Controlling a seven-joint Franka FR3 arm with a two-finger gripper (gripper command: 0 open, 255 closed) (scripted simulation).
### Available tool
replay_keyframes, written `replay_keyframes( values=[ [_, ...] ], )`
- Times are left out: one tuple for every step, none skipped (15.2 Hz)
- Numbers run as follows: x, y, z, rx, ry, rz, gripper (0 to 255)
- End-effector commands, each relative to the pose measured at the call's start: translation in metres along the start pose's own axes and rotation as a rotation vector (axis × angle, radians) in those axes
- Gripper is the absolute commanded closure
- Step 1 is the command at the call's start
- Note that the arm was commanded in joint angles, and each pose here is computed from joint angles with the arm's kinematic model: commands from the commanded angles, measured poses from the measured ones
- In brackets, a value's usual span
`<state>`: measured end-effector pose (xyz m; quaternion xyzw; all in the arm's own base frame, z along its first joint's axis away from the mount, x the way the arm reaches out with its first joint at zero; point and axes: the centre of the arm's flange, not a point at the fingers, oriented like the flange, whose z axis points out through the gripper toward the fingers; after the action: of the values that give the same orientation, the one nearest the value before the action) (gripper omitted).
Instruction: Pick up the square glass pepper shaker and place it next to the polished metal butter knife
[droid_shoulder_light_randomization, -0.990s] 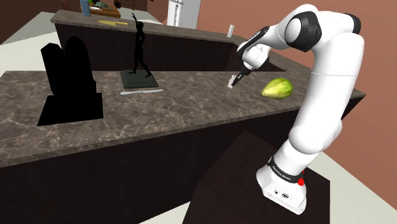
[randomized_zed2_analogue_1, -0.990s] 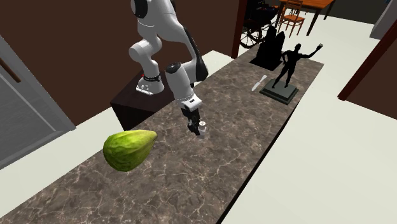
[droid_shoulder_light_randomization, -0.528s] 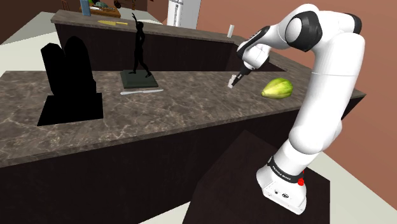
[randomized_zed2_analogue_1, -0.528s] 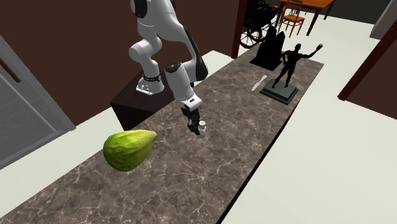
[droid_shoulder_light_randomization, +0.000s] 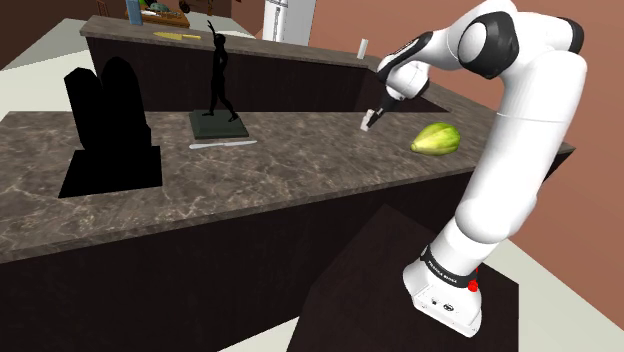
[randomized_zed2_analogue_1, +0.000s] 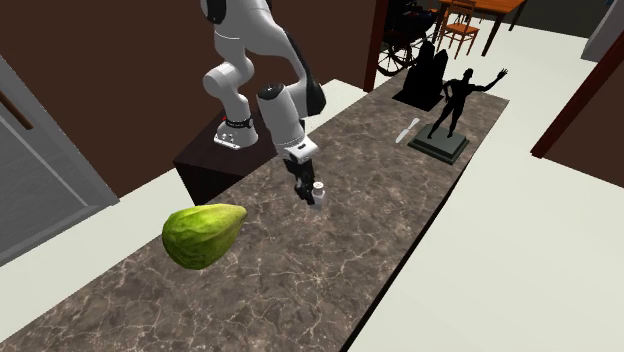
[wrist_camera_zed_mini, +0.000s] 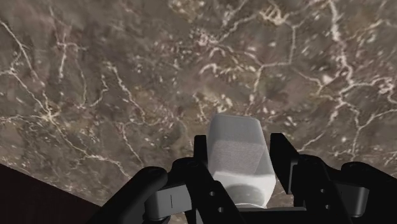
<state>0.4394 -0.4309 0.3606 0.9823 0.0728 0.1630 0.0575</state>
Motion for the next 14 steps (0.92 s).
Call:
replay_keyframes(
  values=[
    [0.003,0.002,-0.011,0.000,0.000,0.000,255],
    [0.004,0.002,-0.016,0.000,0.000,0.000,255],
    [0.006,0.003,-0.021,0.000,0.000,0.000,255],
    [0.007,0.004,-0.026,0.000,0.000,0.000,255],
    [0.009,0.004,-0.031,0.000,0.000,0.000,255],
    [0.011,0.005,-0.036,0.000,0.000,0.000,255],
    [0.012,0.006,-0.041,0.000,0.000,0.000,255],
    [0.014,0.007,-0.046,0.000,0.000,0.000,255],
    [0.016,0.007,-0.051,0.000,0.000,0.000,255],
    [0.017,0.008,-0.056,0.000,0.000,0.000,255],
    [0.019,0.009,-0.061,0.000,0.000,0.000,255],
    [0.021,0.010,-0.066,0.000,0.000,0.000,255],
    [0.022,0.010,-0.071,0.000,0.000,0.000,255],
    [0.024,0.011,-0.076,0.000,0.000,0.000,255]
  ],
)
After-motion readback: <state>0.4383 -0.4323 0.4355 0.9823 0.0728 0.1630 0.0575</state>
